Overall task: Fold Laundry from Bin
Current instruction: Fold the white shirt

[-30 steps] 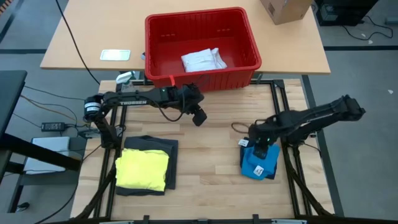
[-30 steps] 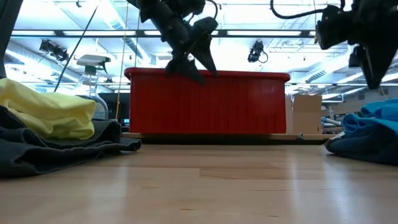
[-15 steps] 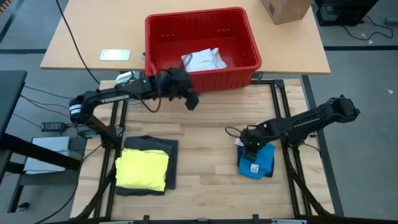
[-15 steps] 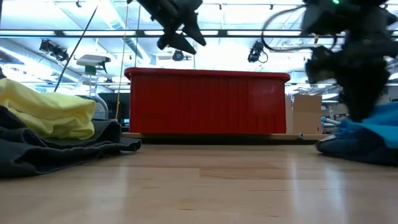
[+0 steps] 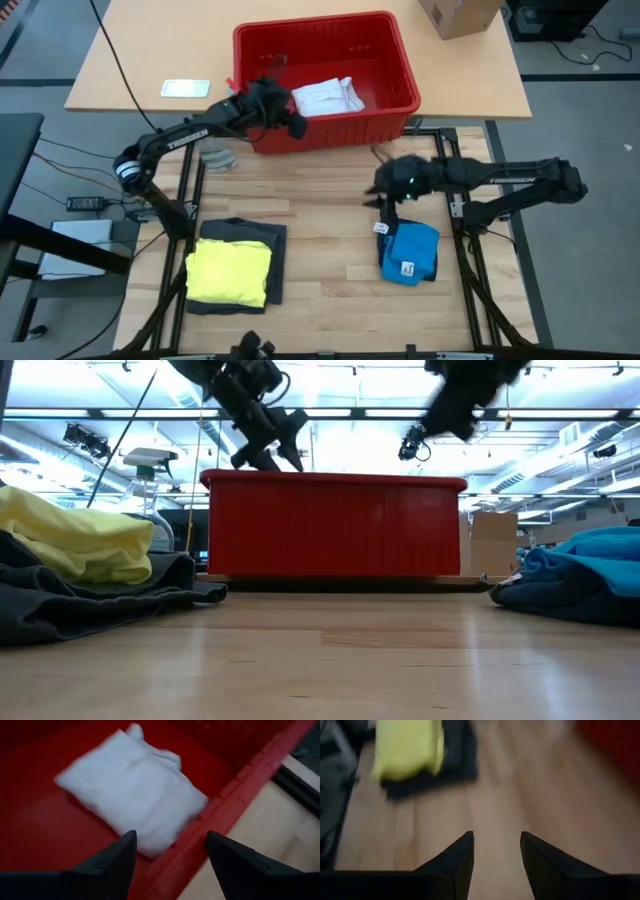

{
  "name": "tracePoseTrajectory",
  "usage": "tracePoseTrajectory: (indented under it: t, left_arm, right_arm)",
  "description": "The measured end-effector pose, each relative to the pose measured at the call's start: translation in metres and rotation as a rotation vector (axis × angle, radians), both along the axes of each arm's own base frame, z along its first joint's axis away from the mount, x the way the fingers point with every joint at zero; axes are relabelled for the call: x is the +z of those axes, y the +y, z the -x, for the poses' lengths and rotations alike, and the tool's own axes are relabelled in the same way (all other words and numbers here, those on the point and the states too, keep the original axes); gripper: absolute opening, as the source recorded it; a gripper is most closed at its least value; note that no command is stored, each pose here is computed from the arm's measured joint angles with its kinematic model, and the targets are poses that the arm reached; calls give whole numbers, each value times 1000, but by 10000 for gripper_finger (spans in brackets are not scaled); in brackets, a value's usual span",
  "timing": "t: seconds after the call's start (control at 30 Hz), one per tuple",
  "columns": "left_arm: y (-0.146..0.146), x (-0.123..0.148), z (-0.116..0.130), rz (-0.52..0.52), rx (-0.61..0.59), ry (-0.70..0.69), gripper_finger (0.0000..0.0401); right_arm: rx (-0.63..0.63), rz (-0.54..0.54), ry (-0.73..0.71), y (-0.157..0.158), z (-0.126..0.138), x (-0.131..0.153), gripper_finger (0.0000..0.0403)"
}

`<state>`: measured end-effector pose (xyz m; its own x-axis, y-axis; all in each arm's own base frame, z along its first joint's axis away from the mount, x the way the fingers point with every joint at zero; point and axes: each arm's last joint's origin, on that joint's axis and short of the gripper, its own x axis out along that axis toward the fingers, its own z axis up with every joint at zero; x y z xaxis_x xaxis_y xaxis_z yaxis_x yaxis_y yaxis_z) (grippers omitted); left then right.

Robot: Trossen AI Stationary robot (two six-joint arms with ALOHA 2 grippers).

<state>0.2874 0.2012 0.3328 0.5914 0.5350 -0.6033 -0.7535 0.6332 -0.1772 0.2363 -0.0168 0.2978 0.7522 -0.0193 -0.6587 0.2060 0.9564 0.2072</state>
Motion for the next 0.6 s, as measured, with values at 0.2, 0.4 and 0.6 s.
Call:
tracePoseTrajectory:
  t: [0.2,0.4,0.6]
  left_arm:
    - [-14,-25,-12,117,-191,128,216]
    - [-23,-26,-12,131,-243,187,194]
    - [-11,-26,-6,133,-230,168,193]
  right_arm:
    - [-214,109,-166,-47,-10,35,167]
    - [-399,246,-181,-121,-20,39,167]
    - [-483,270,-78,-217,-42,20,168]
